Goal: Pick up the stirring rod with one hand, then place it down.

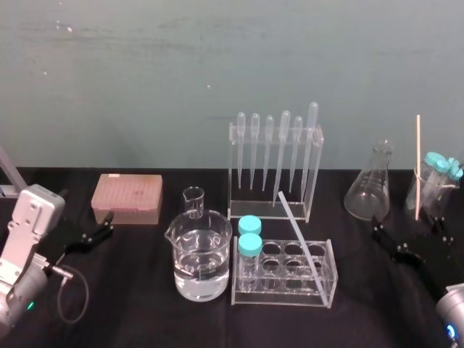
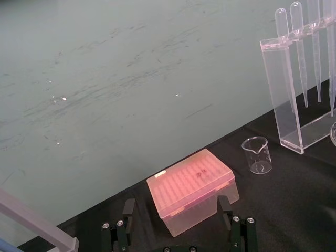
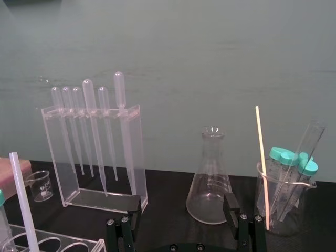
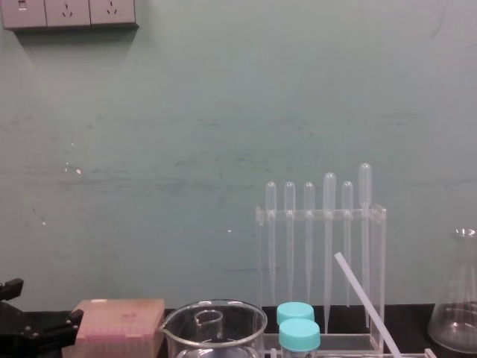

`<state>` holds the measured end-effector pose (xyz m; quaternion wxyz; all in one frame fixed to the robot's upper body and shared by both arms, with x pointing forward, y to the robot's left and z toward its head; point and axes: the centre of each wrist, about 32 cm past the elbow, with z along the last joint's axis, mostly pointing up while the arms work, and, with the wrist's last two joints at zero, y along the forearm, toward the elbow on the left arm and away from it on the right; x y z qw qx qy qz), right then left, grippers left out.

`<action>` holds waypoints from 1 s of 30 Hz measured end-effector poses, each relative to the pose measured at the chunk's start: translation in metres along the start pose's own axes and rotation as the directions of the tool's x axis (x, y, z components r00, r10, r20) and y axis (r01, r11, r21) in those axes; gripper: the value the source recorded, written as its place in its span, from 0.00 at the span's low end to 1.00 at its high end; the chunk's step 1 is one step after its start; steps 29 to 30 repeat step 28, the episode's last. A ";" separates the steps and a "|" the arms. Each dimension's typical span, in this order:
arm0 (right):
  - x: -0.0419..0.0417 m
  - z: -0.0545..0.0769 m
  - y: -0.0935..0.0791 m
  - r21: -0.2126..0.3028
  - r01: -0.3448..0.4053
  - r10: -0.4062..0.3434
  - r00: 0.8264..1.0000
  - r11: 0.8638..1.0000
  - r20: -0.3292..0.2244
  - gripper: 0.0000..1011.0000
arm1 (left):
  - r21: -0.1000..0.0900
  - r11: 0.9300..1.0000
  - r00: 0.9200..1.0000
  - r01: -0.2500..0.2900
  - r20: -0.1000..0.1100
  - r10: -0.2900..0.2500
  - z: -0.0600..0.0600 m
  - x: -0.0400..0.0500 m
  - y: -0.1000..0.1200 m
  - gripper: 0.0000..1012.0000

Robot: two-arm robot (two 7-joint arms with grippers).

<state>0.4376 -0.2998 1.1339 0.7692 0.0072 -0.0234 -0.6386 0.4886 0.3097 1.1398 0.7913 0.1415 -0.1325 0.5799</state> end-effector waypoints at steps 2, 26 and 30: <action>-0.0002 0.000 0.000 0.003 -0.001 0.001 1.000 1.000 0.001 0.99 | 0.000 1.000 1.000 0.000 0.000 0.000 0.000 0.0000 0.000 0.99; -0.0005 0.001 0.002 0.024 -0.007 0.006 1.000 1.000 0.010 0.99 | 0.000 1.000 1.000 0.000 0.000 0.000 0.000 0.0000 0.000 0.99; -0.0005 0.001 0.002 0.024 -0.007 0.007 1.000 1.000 0.010 0.99 | 0.000 1.000 1.000 0.000 0.000 0.000 0.000 0.0000 0.000 0.99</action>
